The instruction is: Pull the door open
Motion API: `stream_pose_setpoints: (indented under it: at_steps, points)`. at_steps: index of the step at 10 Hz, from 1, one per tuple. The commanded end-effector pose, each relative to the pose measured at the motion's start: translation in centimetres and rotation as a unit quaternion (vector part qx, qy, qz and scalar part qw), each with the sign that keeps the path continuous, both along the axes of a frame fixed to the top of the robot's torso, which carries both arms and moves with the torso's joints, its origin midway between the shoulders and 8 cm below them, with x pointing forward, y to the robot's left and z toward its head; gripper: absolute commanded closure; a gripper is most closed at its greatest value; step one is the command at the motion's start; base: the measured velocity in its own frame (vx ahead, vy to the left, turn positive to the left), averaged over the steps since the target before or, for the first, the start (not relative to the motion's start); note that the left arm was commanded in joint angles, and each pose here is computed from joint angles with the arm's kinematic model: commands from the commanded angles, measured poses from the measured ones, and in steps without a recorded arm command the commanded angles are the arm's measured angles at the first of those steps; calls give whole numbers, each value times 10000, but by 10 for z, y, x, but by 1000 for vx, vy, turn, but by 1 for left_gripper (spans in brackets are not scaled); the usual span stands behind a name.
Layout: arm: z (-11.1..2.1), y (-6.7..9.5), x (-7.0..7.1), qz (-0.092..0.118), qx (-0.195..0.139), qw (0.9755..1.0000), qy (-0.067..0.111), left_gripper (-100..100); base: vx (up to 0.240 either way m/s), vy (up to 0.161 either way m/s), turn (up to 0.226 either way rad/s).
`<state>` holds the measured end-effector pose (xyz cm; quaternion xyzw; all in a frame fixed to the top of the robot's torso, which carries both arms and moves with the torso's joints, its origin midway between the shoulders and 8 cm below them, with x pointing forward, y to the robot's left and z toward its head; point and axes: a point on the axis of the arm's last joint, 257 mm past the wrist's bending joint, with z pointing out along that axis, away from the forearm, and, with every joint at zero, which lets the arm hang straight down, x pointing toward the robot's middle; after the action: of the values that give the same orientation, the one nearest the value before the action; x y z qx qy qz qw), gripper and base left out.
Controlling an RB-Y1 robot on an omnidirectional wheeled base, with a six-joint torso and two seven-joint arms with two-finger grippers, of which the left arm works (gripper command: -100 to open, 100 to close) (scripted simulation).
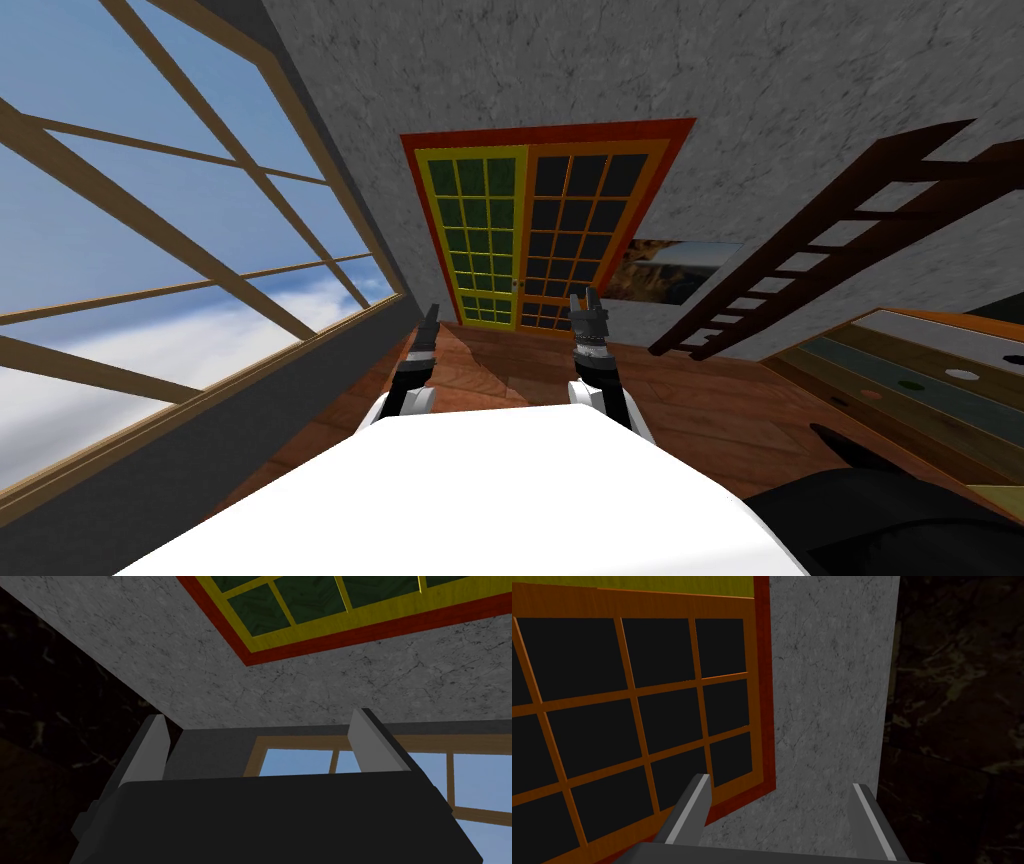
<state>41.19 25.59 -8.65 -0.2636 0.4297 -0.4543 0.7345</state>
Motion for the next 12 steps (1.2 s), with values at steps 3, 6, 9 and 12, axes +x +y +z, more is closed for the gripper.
stream_pose_setpoints:
  at_steps: [3, 6, 9, 12]
  points:
    - [-21, 1, 7, 139, 363, 9991, 161, -100, 97, -58, -9]
    - [-41, 3, 14, 252, 675, 9969, 300, -100, 104, -55, -10]
    - [-60, 5, 20, 361, 993, 9934, 440, -100, 97, -61, -11]
    - [-80, 7, 25, 468, 1321, 9884, 582, -100, 98, -67, -11]
